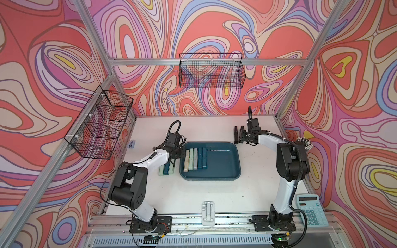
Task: Put the pruning pliers into the storage box
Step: Pick up the pruning pliers from the center of the board, then place the pruning pliers in the storage box, then pick up the pruning pliers from the center of the board.
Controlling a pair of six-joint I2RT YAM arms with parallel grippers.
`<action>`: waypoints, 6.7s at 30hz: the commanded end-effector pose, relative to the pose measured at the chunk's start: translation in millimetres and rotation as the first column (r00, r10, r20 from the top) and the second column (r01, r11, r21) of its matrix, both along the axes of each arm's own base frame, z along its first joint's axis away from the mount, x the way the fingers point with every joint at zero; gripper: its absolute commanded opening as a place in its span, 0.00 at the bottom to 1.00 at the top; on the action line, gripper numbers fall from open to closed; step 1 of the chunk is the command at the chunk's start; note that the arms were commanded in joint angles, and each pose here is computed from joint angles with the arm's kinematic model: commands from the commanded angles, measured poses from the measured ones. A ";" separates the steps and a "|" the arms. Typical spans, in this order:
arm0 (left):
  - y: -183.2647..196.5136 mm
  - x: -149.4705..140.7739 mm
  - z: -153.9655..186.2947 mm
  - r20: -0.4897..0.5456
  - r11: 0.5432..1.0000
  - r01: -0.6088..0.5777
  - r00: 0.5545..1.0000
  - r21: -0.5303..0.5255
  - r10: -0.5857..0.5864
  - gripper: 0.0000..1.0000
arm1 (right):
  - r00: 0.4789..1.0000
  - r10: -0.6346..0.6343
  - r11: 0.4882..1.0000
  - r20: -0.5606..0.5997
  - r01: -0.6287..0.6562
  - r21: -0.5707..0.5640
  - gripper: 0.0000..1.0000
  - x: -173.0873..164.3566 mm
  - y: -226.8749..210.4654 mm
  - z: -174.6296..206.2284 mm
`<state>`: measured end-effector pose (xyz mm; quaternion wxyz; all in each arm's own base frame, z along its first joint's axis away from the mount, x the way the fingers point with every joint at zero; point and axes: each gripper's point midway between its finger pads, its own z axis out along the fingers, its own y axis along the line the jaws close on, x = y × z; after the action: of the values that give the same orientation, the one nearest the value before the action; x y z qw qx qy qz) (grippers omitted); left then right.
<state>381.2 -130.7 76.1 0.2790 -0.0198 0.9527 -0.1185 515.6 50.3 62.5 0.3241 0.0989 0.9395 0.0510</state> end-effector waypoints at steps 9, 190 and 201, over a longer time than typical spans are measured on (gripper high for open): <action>3.9 -4.7 5.6 -0.002 1.000 0.007 1.000 0.026 -0.007 0.08 | 1.000 0.013 1.000 -0.021 -0.013 -0.004 0.56 24.0 -3.2 -18.5; 12.8 -14.4 9.1 0.011 0.999 -0.028 1.000 0.023 0.027 0.08 | 0.999 0.023 0.997 -0.042 -0.026 -0.073 0.38 31.8 38.1 -29.8; 14.2 -12.3 8.1 0.014 0.999 -0.049 0.999 0.021 0.048 0.08 | 0.999 0.038 0.998 0.018 -0.037 -0.058 0.20 26.2 39.0 -0.6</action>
<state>368.1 -121.7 75.8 0.2769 -0.0296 0.9545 -0.1066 538.9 89.9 30.4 0.3018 0.0746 0.9502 0.0210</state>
